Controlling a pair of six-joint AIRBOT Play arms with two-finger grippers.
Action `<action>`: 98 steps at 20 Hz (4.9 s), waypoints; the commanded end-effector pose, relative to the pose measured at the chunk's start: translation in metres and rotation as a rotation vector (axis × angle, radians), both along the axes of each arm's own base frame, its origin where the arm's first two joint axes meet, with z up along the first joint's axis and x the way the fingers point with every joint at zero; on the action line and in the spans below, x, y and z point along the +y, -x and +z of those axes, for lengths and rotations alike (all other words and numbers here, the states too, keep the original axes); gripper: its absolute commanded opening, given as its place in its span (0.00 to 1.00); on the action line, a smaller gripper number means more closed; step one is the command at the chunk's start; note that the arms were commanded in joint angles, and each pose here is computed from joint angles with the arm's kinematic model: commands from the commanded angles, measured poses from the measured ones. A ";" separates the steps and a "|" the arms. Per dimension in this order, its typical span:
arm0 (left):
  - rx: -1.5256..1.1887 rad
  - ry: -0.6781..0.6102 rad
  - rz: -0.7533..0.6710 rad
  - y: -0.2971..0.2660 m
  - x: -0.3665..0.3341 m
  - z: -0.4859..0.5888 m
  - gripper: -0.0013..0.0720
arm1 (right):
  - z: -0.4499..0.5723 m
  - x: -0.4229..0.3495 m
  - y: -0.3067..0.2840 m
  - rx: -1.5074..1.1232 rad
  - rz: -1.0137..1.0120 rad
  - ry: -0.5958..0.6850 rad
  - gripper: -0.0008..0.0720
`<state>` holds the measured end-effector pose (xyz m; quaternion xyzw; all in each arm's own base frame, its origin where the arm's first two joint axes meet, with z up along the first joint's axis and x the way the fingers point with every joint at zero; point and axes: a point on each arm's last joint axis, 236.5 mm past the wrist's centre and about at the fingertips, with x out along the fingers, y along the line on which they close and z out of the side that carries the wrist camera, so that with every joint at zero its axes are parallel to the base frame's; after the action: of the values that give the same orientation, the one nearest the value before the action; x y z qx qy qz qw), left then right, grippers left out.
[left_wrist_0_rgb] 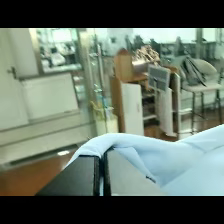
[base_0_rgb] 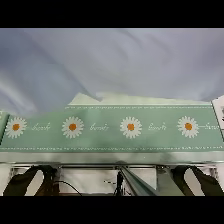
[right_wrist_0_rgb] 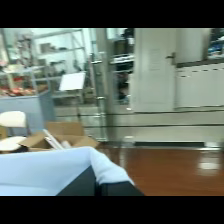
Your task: Fold the shirts.
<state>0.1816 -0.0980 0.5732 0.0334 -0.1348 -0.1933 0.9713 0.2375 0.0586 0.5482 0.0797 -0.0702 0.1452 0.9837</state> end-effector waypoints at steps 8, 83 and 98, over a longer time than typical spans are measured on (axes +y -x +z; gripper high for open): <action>0.219 -0.044 0.206 0.076 0.020 -0.043 0.04 | -0.100 -0.040 0.071 0.508 -0.292 0.191 0.04; 2.162 0.060 -0.222 -0.144 -0.058 -0.692 0.66 | -0.556 -0.140 -0.071 1.705 -0.004 -0.181 0.61; 2.046 0.061 -0.244 -0.160 -0.040 -0.662 0.04 | -0.616 -0.154 0.039 1.846 -0.107 -0.450 0.76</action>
<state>0.3429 -0.1372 -0.1000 -0.1789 0.7531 -0.2108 0.5971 0.2175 -0.1040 -0.0507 0.3235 0.7081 -0.0361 0.6266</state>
